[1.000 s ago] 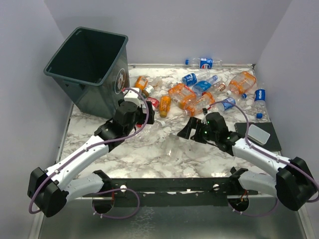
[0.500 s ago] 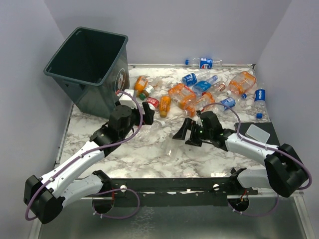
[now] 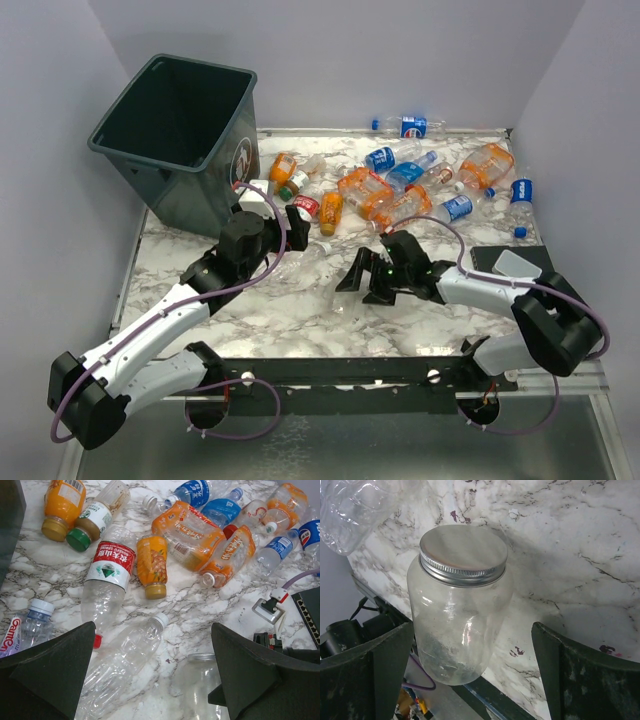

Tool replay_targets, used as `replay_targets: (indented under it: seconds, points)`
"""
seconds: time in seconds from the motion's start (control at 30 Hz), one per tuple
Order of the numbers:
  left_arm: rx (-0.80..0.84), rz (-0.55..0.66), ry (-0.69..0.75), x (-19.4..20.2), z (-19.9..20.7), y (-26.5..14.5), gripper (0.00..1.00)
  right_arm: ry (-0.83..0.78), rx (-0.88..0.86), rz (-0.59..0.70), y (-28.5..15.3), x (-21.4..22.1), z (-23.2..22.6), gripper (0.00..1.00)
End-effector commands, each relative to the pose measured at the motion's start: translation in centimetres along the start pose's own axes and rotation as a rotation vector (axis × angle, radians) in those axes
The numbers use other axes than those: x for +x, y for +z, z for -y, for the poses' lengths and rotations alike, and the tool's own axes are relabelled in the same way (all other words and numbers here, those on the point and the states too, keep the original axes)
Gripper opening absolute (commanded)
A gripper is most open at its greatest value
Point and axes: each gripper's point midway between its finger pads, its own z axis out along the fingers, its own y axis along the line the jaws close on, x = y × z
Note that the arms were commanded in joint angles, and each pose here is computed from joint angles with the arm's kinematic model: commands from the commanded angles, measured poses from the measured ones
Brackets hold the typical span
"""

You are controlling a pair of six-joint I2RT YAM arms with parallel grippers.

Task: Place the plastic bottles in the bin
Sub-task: Pick up the plastic bottle at the center of the board.

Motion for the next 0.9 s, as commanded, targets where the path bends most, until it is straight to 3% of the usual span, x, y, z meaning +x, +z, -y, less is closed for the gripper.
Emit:
replay_targets:
  seconds: [0.0, 0.37, 0.63, 0.73, 0.87]
  points:
    - [0.013, 0.003, -0.014, 0.1, 0.2, -0.1, 0.99, -0.001, 0.051, 0.018, 0.6, -0.1, 0.2, 0.99]
    - [-0.004, -0.020, -0.005, 0.8, -0.1, 0.3, 0.99, -0.028, 0.075, -0.012, 2.2, 0.8, 0.1, 0.91]
    - [-0.002, -0.027, -0.004, 1.0, 0.0, 0.5, 0.99, -0.097, 0.061, 0.002, 1.9, 0.6, -0.4, 0.67]
    - [-0.004, -0.025, -0.004, 0.9, -0.1, 0.4, 0.99, -0.160, 0.003, 0.079, 0.5, -0.6, -1.9, 0.61]
    - [-0.050, 0.011, -0.031, 0.2, -0.8, 0.3, 0.99, -0.381, -0.084, 0.255, -3.3, -3.3, -5.4, 0.57]
